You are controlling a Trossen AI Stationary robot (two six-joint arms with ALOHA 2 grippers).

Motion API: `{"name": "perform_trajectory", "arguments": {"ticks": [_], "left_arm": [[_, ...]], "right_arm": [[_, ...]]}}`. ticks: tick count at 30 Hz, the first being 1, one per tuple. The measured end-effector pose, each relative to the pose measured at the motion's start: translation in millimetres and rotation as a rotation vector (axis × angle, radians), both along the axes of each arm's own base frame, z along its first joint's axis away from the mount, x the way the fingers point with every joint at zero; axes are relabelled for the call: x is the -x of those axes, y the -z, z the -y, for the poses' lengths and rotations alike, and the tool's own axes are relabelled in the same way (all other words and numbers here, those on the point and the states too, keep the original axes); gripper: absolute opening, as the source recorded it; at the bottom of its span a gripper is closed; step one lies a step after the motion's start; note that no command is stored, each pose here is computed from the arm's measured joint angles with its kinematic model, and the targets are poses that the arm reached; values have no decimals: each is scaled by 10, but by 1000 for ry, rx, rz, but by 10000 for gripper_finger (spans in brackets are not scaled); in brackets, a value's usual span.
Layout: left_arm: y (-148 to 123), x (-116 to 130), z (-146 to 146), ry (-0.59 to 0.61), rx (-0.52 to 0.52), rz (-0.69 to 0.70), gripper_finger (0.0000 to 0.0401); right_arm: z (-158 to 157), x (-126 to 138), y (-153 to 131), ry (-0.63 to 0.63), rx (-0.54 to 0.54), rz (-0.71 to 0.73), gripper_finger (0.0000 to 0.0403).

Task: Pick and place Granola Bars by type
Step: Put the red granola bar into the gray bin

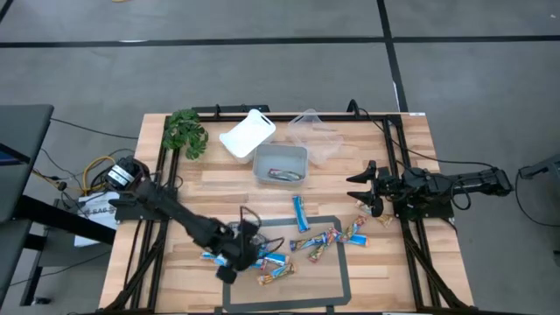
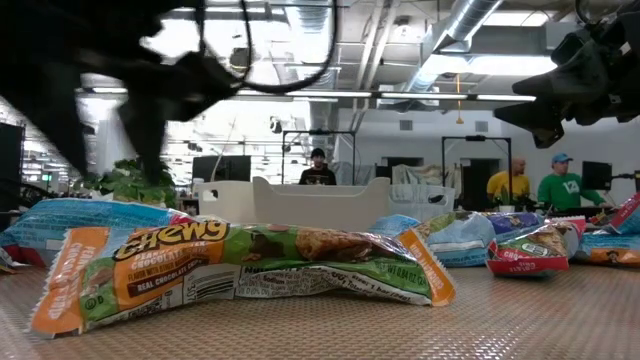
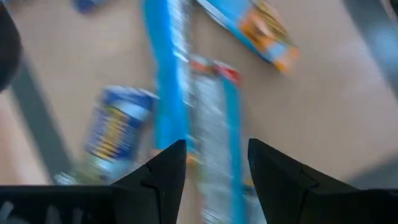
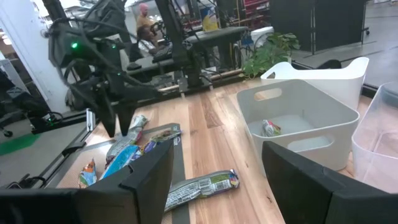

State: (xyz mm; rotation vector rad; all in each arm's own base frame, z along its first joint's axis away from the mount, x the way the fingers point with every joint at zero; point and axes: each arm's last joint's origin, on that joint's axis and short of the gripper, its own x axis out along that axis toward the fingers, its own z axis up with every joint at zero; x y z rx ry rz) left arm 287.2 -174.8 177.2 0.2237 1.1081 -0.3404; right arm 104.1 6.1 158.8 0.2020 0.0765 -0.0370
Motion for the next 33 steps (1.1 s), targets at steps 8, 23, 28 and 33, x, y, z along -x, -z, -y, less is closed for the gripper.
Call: {"name": "perform_trajectory", "arguments": {"ticks": [8,23,28,33], "left_arm": [[27,129,80,-55,-18,-67,167],[352,35,117,-65,-55,-121,167],[396,15,122,-72,-70,-118,167],[401,12,121,-76,-68,-117,153]], "right_arm": [[0,0,0,0,0,0,240],[0,0,-1,0,0,1,240],[0,0,0,0,0,0,240],[0,0,0,0,0,0,240]]}}
